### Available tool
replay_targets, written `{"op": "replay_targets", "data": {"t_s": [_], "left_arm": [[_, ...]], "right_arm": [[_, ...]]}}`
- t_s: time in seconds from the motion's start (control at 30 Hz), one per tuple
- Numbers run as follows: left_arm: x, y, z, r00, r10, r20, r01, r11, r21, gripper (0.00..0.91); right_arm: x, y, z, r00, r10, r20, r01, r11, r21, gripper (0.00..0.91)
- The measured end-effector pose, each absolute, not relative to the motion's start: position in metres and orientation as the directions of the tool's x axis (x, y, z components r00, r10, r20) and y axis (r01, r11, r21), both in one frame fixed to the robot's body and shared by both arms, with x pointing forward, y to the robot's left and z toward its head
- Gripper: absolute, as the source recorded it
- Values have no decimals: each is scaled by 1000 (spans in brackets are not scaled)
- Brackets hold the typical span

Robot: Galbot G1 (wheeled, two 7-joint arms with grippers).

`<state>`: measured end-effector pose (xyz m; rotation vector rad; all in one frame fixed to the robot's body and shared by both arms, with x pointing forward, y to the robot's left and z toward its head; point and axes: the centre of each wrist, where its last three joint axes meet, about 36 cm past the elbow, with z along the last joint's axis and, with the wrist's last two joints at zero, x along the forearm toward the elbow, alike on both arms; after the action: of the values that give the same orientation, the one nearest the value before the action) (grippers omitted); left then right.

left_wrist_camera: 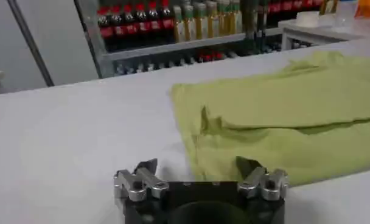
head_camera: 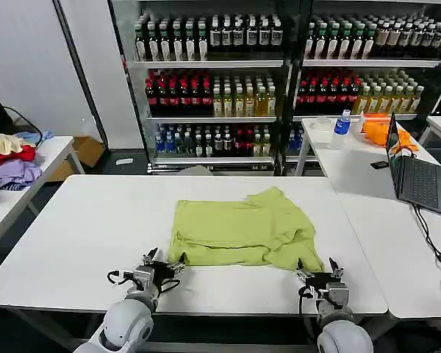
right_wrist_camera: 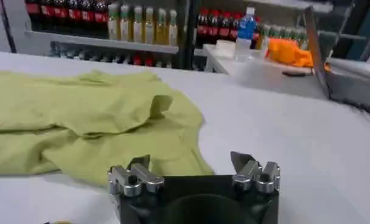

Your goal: Fold and organize the clothes.

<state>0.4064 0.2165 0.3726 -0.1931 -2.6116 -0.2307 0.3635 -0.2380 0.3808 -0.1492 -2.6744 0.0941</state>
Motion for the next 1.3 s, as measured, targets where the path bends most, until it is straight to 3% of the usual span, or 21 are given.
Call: {"op": "replay_targets", "data": {"t_s": [0.63, 1.23, 1.27, 1.3], "left_arm": [[400, 224, 370, -850, 107, 515, 197, 972, 124, 20], [340, 225, 397, -850, 131, 510, 232, 963, 140, 30], [333, 224, 399, -850, 133, 509, 234, 962, 138, 232], [328, 224, 400, -850, 135, 510, 235, 963, 136, 534]], "right_arm": [[363, -235, 379, -881, 113, 459, 79, 993, -91, 0], [296, -232, 406, -879, 97, 467, 39, 991, -131, 0], [292, -231, 408, -878, 98, 468, 39, 990, -134, 10], [288, -230, 410, -878, 99, 468, 38, 990, -137, 191]]}}
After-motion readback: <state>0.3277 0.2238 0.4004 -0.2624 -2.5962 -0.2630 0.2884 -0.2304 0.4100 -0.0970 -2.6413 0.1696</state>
